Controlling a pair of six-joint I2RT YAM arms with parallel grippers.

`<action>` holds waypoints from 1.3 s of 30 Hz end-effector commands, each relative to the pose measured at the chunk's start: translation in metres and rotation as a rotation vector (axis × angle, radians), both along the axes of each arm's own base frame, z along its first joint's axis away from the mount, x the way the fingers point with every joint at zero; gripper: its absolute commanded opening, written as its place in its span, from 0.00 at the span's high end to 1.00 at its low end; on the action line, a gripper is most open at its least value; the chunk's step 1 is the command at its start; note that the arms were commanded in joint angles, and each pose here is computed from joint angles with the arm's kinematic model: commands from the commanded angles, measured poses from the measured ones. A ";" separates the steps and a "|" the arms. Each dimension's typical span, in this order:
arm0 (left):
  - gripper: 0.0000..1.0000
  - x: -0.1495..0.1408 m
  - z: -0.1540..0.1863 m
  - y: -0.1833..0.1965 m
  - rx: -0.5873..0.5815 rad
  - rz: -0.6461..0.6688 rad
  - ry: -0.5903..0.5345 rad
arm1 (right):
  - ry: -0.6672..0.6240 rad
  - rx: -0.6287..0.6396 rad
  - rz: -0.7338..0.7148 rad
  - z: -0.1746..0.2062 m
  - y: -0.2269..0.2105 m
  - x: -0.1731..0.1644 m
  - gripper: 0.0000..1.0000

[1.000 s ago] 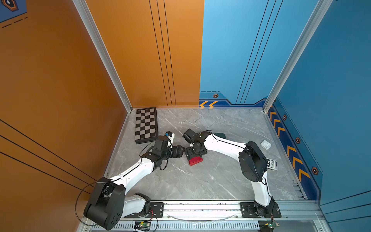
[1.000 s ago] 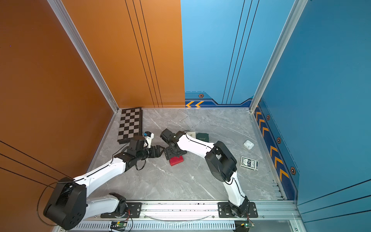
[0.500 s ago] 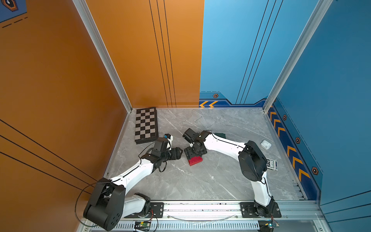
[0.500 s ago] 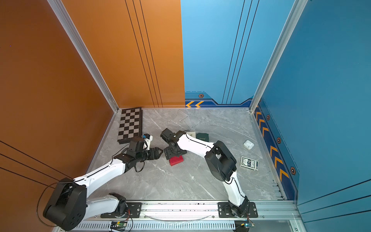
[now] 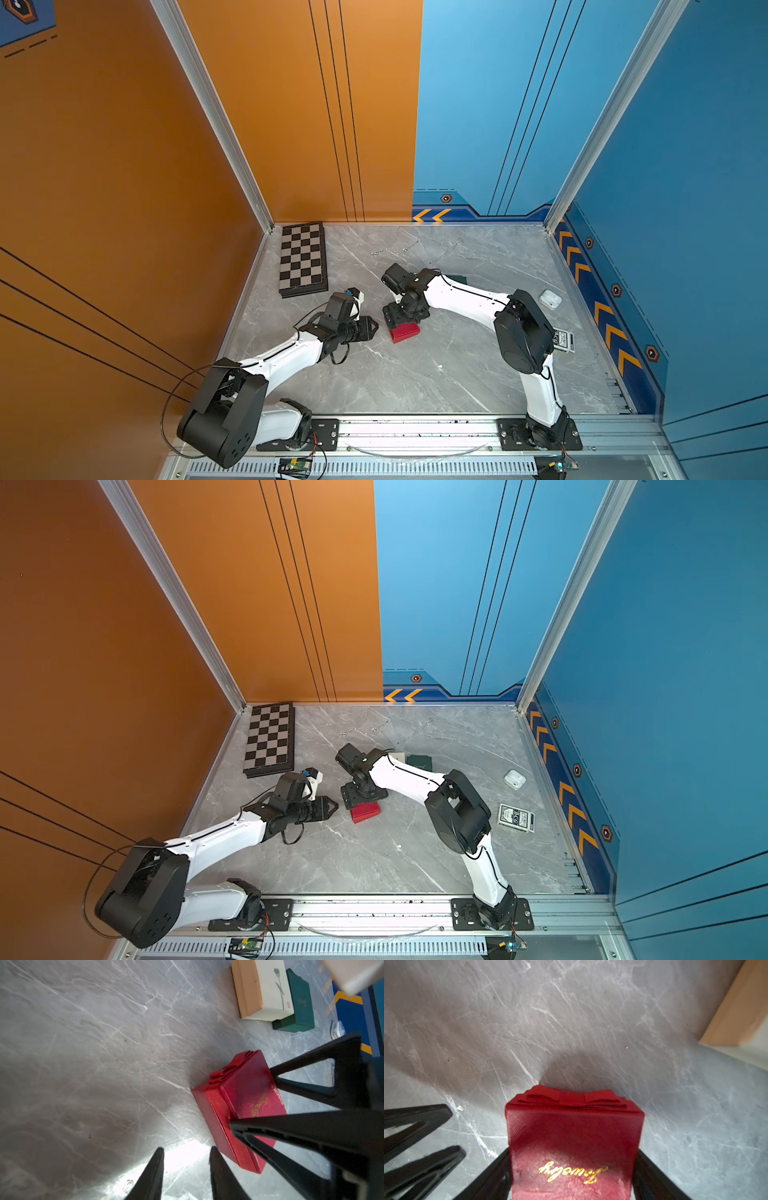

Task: Take the necklace out of the lift-off lid jewelry box
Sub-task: Close the lid on the jewelry box.

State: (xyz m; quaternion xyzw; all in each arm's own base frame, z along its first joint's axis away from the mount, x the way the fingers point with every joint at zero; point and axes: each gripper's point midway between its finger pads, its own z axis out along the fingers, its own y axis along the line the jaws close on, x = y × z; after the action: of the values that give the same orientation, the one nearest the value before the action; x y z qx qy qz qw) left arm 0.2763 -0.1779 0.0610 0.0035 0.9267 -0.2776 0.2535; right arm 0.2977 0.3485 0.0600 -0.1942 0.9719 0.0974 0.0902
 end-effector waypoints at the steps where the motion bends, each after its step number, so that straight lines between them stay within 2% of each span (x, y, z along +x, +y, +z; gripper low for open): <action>1: 0.64 -0.003 -0.002 -0.013 -0.058 -0.031 0.007 | 0.029 -0.022 0.028 -0.014 -0.005 -0.008 0.17; 20: 0.75 0.009 -0.026 -0.038 -0.094 -0.068 0.049 | 0.047 -0.019 0.032 -0.017 -0.005 -0.013 0.17; 39: 0.75 0.016 -0.025 -0.064 -0.110 -0.105 0.030 | 0.109 0.044 0.037 -0.016 0.012 -0.025 0.18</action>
State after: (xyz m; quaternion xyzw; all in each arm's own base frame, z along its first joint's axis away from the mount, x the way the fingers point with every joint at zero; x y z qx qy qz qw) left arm 0.2915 -0.2173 0.0287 0.0066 0.9224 -0.3161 0.2218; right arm 0.3011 0.3454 0.0594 -0.1900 0.9722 0.1044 0.0886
